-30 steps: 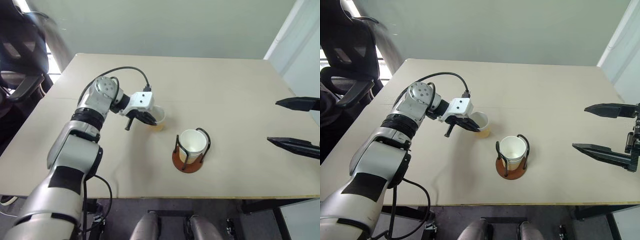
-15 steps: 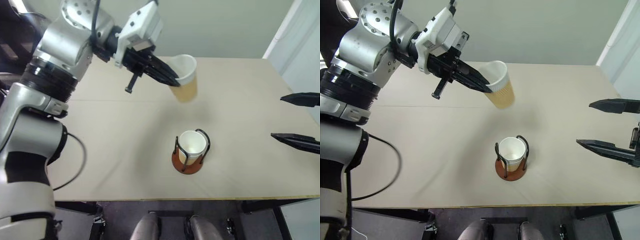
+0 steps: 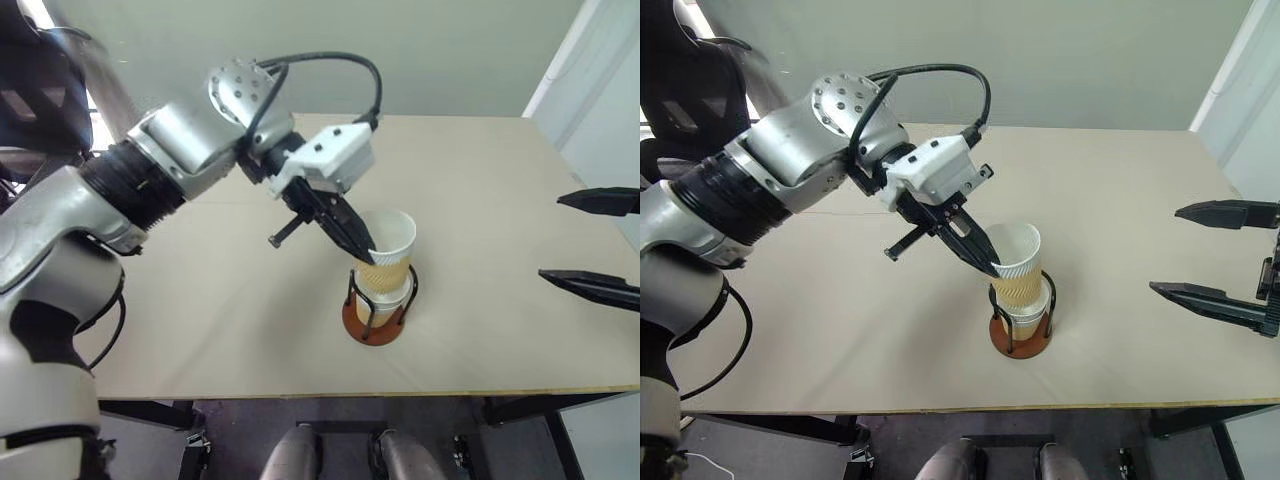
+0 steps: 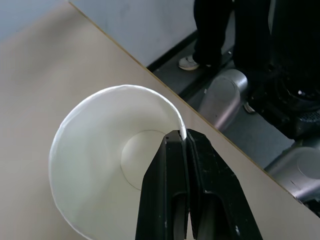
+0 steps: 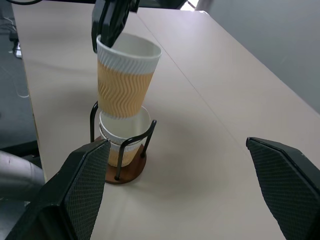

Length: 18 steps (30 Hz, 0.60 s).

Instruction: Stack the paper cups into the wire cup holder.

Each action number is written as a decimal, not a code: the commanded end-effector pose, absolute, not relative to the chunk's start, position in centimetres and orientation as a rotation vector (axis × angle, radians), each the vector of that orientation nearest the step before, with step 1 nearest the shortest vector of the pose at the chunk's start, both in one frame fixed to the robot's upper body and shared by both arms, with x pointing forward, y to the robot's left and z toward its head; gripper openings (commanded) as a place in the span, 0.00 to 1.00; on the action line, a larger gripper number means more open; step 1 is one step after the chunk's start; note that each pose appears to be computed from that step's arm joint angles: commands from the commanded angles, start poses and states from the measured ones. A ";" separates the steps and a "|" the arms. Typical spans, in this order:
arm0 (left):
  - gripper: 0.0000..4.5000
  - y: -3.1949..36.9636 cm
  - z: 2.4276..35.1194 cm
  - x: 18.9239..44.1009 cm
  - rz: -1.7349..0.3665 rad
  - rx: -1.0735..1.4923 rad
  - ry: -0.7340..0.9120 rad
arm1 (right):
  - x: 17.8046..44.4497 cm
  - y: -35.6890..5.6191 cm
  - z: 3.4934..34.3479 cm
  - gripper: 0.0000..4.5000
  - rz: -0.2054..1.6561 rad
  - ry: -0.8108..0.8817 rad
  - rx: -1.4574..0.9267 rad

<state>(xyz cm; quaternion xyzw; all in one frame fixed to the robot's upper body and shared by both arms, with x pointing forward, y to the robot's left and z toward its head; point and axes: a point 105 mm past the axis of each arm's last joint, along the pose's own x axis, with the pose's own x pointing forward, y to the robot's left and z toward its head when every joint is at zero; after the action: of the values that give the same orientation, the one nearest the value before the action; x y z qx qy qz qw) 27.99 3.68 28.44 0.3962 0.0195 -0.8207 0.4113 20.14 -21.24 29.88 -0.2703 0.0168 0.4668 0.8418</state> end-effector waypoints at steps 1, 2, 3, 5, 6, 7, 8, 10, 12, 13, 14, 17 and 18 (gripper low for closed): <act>0.01 3.4 28.8 27.8 -2.092 1.085 0.006 | 19.6 -21.3 30.8 1.00 0.955 -0.007 -0.596; 0.01 3.3 28.7 27.9 -2.095 1.084 0.005 | 19.5 -21.3 30.8 1.00 0.952 -0.005 -0.595; 0.01 3.2 28.6 27.9 -2.098 1.082 0.009 | 19.5 -21.3 30.7 1.00 0.950 -0.004 -0.595; 0.01 3.2 28.3 28.0 -2.103 1.093 0.019 | 19.4 -21.3 30.6 1.00 0.945 -0.002 -0.593; 0.01 3.2 28.3 27.9 -2.106 1.090 0.021 | 19.4 -21.3 30.6 1.00 0.944 -0.001 -0.592; 0.01 3.2 28.2 28.0 -2.106 1.090 0.023 | 19.3 -21.3 30.6 1.00 0.942 0.000 -0.591; 0.01 3.2 28.0 28.2 -2.102 1.096 0.028 | 19.3 -21.3 30.6 1.00 0.941 0.000 -0.591; 0.01 3.2 27.6 28.5 -2.095 1.110 0.040 | 19.2 -21.3 30.6 1.00 0.939 0.001 -0.590; 0.01 3.2 27.0 28.9 -2.087 1.132 0.048 | 19.2 -21.3 30.5 1.00 0.938 0.003 -0.588; 0.01 3.1 26.9 29.1 -2.083 1.134 0.048 | 19.2 -21.3 30.5 1.00 0.937 0.003 -0.588; 0.01 3.1 26.8 29.2 -2.080 1.132 0.050 | 19.2 -21.3 30.5 1.00 0.937 0.004 -0.587; 0.01 2.8 26.8 29.3 -2.078 1.114 0.053 | 19.2 -21.3 30.5 1.00 0.935 0.005 -0.585; 0.01 2.7 26.8 29.4 -2.077 1.113 0.051 | 19.2 -21.3 30.5 1.00 0.936 0.005 -0.585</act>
<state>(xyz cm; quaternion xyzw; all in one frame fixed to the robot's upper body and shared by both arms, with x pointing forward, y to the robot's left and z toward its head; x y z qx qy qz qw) 29.62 2.68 25.96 0.4342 0.0316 -0.8113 0.3902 19.61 -21.11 29.43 -0.2658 0.0245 0.4573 0.8483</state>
